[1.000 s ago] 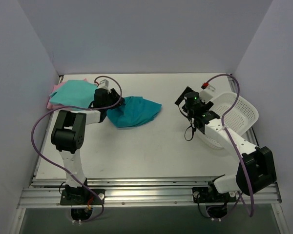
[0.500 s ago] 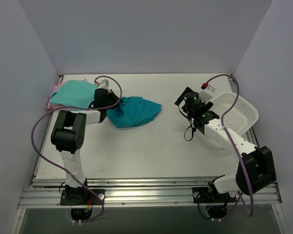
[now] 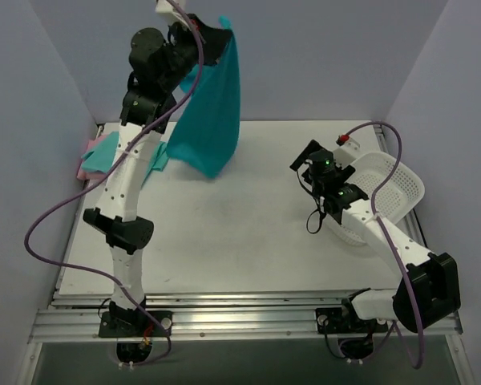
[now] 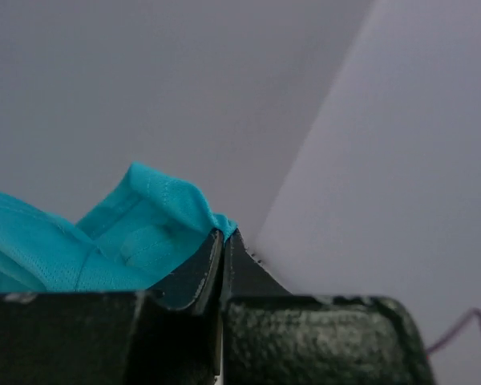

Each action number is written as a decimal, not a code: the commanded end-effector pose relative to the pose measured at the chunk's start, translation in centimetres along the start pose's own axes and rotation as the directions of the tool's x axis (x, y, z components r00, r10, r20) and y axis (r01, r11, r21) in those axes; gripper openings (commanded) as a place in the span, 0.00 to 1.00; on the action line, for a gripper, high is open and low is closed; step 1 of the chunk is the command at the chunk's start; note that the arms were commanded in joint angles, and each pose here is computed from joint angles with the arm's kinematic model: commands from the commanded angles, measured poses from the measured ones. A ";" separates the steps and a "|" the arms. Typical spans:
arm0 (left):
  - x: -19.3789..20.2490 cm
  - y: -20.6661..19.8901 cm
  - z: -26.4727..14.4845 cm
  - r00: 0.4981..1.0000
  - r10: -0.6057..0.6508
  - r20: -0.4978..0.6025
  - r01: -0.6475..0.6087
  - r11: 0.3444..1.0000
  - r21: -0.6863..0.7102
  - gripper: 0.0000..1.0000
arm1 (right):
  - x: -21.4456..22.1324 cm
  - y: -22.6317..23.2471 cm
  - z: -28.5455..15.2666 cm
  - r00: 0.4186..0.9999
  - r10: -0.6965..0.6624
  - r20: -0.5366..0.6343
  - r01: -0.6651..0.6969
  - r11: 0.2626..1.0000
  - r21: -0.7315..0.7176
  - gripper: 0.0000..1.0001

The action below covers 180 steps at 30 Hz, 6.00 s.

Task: Fold and stack the t-shirts
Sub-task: Flatten the tshirt out

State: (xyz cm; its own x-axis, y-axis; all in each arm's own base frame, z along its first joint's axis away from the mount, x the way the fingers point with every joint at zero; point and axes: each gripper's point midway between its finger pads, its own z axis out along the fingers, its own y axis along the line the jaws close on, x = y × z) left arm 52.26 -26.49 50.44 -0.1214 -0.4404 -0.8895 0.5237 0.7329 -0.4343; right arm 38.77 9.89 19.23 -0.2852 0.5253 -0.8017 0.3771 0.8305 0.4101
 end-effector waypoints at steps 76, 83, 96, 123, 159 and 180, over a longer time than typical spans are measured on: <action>27.8 9.7 -11.5 0.924 -0.147 -0.352 0.145 0.989 -0.031 0.98 | 15.9 1.9 11.2 0.954 -0.155 -0.255 0.168 0.985 0.031 0.85; 28.2 9.9 -11.2 0.922 -0.149 -0.357 0.147 0.989 -0.033 0.98 | 16.1 2.1 11.3 0.953 -0.154 -0.260 0.164 0.986 0.016 0.21; 27.1 10.4 -11.2 0.929 -0.130 -0.346 0.112 0.991 -0.071 0.98 | 14.1 1.7 7.4 0.958 -0.168 -0.234 0.177 0.984 0.018 0.00; 29.4 8.0 0.2 0.893 -0.265 -0.364 0.277 0.961 -0.020 0.93 | 10.4 -4.8 -13.4 0.977 -0.186 -0.104 0.182 0.982 -0.044 0.00; 36.1 8.8 0.0 0.811 -0.476 -0.340 0.365 0.866 -0.343 0.88 | 11.2 -5.4 -12.6 0.972 -0.217 -0.087 0.218 0.976 -0.001 0.00; 38.9 10.2 2.7 0.805 -0.506 -0.308 0.366 0.834 -0.414 0.86 | 10.6 -5.8 -13.0 0.976 -0.204 -0.079 0.204 0.979 -0.006 0.00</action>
State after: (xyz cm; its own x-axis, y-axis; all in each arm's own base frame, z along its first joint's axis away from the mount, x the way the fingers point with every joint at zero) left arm 54.14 -37.04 10.41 -0.6449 -0.5441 -0.5367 0.0377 0.6787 -0.7334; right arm 22.27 14.43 13.94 -0.4585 0.3714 -0.8074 0.2785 0.9228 0.2663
